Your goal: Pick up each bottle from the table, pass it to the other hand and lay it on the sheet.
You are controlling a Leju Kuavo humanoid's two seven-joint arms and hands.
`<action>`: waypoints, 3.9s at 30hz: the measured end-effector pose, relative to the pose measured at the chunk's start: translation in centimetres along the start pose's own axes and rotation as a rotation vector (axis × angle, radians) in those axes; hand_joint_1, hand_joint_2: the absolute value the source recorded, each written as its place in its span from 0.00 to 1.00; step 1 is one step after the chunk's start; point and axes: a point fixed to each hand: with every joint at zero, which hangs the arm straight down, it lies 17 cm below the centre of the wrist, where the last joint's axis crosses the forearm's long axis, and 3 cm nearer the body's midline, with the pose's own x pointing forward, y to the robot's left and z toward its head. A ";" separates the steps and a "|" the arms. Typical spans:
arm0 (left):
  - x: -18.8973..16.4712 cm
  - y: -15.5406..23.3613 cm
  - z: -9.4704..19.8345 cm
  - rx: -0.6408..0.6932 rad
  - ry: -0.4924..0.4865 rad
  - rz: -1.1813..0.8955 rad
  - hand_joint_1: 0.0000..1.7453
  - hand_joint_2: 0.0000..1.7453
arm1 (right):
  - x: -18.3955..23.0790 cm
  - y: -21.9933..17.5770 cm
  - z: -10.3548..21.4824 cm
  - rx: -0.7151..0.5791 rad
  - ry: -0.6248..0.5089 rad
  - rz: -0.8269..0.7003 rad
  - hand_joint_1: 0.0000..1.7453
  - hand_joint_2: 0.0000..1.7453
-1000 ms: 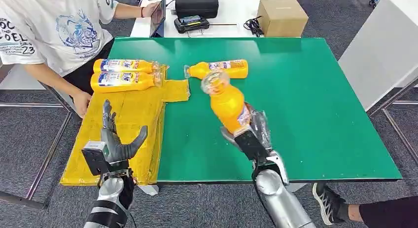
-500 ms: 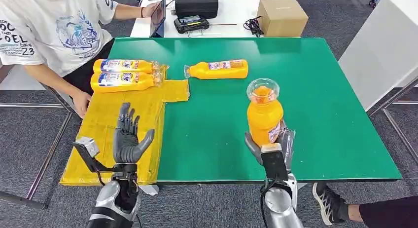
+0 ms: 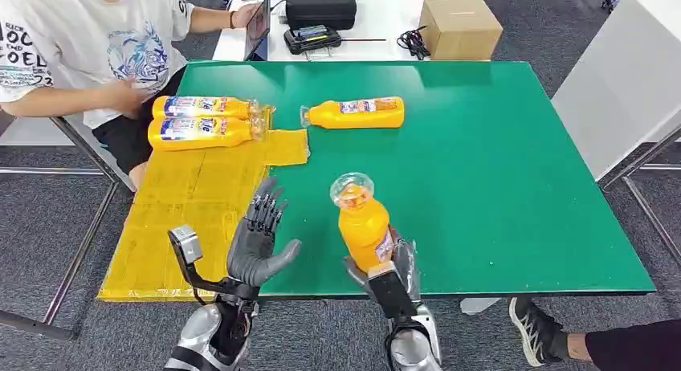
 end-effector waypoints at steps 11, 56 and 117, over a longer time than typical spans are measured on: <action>-1.4 -2.0 0.7 -0.083 0.042 -0.042 0.00 1.00 | 1.3 4.8 -0.8 0.104 -0.019 -0.052 1.00 1.00; -3.5 1.6 1.4 -0.032 0.114 -0.058 1.00 1.00 | -0.4 16.5 2.3 0.553 0.015 0.039 1.00 1.00; 12.5 15.7 -5.8 0.263 -0.388 -1.777 1.00 1.00 | 17.6 1.5 -3.8 0.074 -0.371 -0.370 0.00 0.00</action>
